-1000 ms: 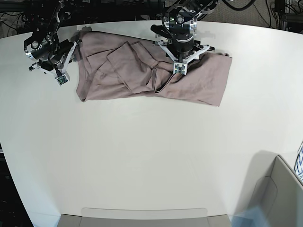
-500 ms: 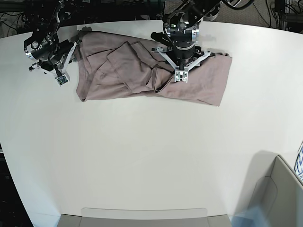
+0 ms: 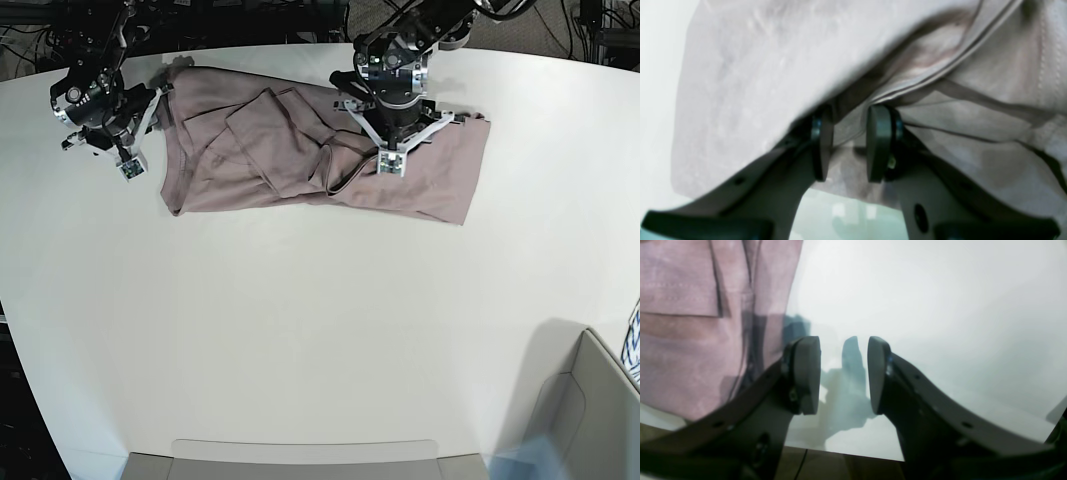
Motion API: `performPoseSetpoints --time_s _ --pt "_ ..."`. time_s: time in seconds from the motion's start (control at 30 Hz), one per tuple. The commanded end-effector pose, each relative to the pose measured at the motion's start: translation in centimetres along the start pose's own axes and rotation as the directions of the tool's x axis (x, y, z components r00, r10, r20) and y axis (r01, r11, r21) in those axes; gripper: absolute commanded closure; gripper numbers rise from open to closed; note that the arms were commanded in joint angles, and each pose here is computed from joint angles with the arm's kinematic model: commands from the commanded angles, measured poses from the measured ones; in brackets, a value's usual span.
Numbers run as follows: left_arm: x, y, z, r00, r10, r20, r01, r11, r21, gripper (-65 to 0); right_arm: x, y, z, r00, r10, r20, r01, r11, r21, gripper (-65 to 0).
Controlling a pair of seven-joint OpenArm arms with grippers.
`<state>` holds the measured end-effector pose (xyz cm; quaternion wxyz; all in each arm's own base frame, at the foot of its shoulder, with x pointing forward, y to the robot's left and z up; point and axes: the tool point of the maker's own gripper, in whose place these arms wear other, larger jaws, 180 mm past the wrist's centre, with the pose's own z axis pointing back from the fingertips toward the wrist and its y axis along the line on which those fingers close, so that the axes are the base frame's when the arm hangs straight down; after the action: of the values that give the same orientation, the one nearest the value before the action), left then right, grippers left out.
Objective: Fold the T-shirt properly
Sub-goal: 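Lower the left gripper onto the middle of the pink shirt and grasp, then drag the grasped fabric with the left gripper toward the right gripper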
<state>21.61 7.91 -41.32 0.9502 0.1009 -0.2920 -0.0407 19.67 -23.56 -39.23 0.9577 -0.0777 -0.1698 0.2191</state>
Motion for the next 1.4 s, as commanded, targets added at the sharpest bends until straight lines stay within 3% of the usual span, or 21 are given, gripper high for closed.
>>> performPoseSetpoints --time_s 0.0,0.13,0.27,0.3,0.47,0.7,1.07,1.37 --pt "1.0 0.3 0.1 0.999 0.007 0.034 -0.007 1.0 0.011 -19.1 0.5 -0.6 0.4 1.0 0.016 0.019 -0.016 1.0 -0.016 -24.1" --pt "0.5 0.5 -0.2 1.0 -0.002 0.02 0.001 1.0 0.022 -16.6 0.5 -0.5 0.4 1.0 0.015 0.02 -0.015 1.0 -0.015 -24.1" --pt "-0.4 0.7 -0.9 1.0 -0.015 -0.01 0.015 0.999 0.039 -0.8 0.5 -0.5 0.4 1.0 0.015 0.02 -0.015 1.0 -0.015 -24.1" --pt "-0.4 0.8 -0.9 1.0 -0.014 -0.012 0.014 0.999 0.041 0.0 0.5 -0.5 0.4 1.0 0.015 0.02 -0.015 1.0 -0.015 -24.1" --pt "-1.3 0.5 -0.5 0.997 -0.003 -0.076 0.005 1.0 0.031 0.0 0.5 -0.5 0.4 1.0 0.015 0.018 -0.015 1.0 -0.014 -24.1" --pt "0.0 -1.7 2.5 0.995 0.055 -0.086 -0.062 0.995 -0.074 0.0 0.6 -0.3 0.3 1.0 0.012 0.022 -0.011 1.0 -0.01 -24.1" --pt "0.2 -4.7 4.1 0.986 0.102 -0.135 -0.123 0.98 -0.154 0.0 0.5 -0.3 0.3 1.0 0.012 0.019 -0.012 1.0 -0.009 -24.1" --pt "-0.2 -8.5 6.5 0.989 0.057 -0.14 -0.092 0.961 -0.262 0.0 0.4 -0.2 0.3 1.0 0.012 0.018 -0.012 1.0 -0.008 -24.1"
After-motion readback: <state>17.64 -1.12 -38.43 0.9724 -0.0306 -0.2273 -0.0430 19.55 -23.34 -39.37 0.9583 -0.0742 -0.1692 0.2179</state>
